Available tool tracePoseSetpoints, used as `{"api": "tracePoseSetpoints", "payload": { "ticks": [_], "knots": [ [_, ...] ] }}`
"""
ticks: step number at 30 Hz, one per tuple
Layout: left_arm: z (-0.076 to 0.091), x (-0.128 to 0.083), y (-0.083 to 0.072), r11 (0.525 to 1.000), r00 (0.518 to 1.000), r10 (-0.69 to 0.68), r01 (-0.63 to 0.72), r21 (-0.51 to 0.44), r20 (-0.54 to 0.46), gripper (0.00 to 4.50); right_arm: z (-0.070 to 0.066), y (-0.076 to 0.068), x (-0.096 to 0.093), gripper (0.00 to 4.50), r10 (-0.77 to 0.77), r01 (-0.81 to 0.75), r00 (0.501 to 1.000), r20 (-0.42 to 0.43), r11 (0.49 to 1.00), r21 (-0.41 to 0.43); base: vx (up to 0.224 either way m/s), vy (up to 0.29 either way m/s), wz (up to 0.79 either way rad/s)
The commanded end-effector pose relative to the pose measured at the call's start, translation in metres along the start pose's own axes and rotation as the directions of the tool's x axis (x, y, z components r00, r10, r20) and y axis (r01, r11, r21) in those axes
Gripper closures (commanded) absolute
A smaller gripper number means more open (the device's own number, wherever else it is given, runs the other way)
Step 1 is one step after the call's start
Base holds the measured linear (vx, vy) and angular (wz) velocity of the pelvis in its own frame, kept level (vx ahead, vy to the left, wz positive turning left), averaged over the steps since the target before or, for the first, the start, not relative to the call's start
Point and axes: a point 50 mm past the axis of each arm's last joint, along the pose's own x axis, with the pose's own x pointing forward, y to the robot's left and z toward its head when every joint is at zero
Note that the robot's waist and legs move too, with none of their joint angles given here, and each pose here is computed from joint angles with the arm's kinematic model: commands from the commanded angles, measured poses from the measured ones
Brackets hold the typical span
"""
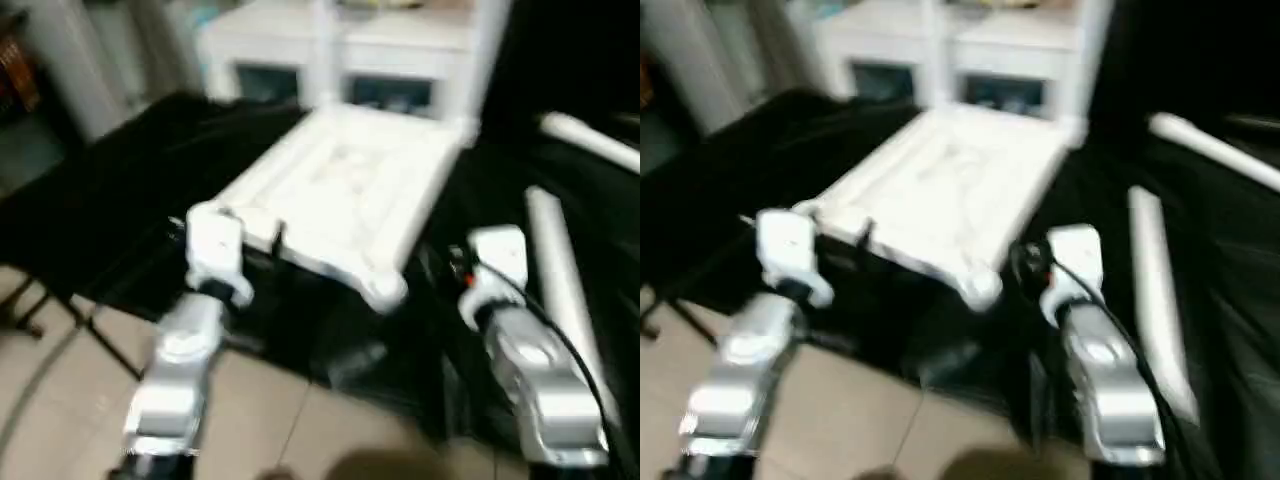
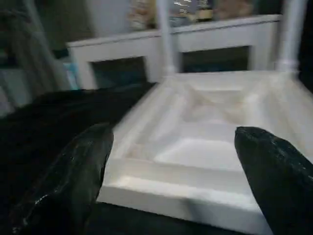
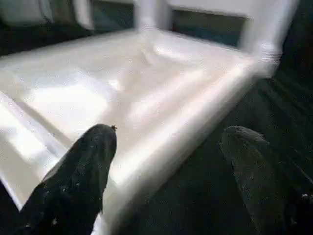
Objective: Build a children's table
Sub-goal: Move to table
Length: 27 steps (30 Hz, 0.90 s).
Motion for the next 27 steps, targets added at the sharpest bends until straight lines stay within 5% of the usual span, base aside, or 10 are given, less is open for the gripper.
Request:
{"api": "tracePoseSetpoints", "payload": {
  "ticks": [1,19,27],
  "knots": [
    [0.002,0.003,-0.012,0.999,0.999,-0.042,0.042,-0.017,0.005,0.04,-0.008,-0.012,-0.008,0.71,-0.048,0.048,0.998,-0.027,0.999,-0.017,0.151,0.002,-0.13],
    [-0.005,0.0,-0.005,0.995,0.994,-0.097,0.097,-0.006,-0.058,0.04,0.009,-0.014,-0.012,0.71,-0.152,0.152,0.988,0.002,0.988,-0.027,0.13,-0.016,-0.13],
    [-0.003,0.001,-0.012,0.989,0.989,-0.144,0.142,-0.044,-0.045,0.04,0.014,-0.029,-0.008,0.71,-0.147,0.133,0.981,-0.128,0.985,-0.114,0.0,0.0,0.0]
  ]
}}
